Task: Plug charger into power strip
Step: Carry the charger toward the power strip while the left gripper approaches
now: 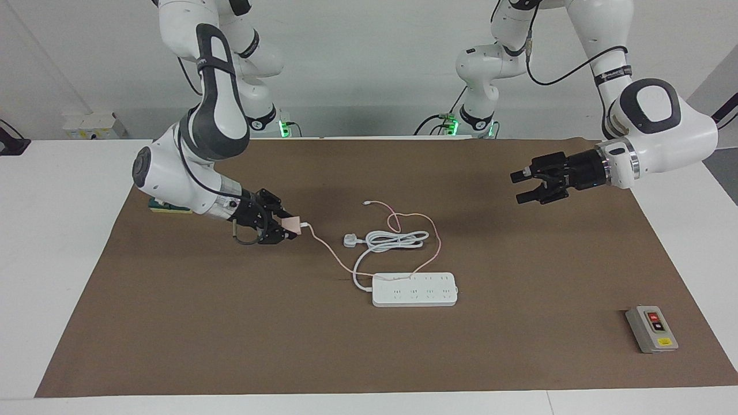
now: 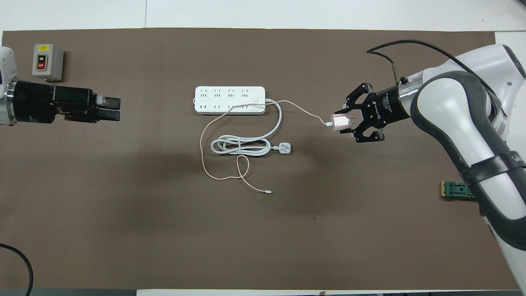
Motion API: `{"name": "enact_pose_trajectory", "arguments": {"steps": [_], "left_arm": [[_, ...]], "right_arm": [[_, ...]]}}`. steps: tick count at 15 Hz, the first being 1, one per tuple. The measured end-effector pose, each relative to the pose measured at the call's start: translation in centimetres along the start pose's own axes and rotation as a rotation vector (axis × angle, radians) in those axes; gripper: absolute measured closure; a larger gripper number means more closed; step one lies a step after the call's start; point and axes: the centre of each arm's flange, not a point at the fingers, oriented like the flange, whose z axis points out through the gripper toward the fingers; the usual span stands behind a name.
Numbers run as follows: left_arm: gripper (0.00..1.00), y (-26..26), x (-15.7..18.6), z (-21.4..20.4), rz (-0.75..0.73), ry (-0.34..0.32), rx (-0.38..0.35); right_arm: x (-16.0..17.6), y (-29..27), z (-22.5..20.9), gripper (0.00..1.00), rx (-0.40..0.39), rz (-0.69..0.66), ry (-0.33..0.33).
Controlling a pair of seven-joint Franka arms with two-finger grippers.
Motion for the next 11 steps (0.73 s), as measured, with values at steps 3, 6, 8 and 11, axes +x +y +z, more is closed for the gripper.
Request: {"name": "enact_pose_trajectory", "arguments": {"steps": [3, 6, 8, 11], "left_arm": [[0.0, -0.7, -0.3, 1.4, 0.041, -0.014, -0.054], [0.0, -0.8, -0.6, 2.8, 0.029, -0.026, -0.101], [0.0, -1.1, -0.8, 3.6, 0.009, -0.026, -0.133], [0.0, -1.3, -1.1, 5.4, -0.02, -0.021, -0.2]], "right_arm": [[-5.3, -0.9, 0.1, 0.51, 0.011, 0.031, -0.003], [-10.2, -1.2, 0.7, 0.51, 0.014, 0.045, -0.024], [-13.3, -1.0, 1.9, 0.51, 0.017, 0.049, -0.038], [-17.8, -0.7, 4.8, 0.51, 0.058, 0.074, -0.04]]}}
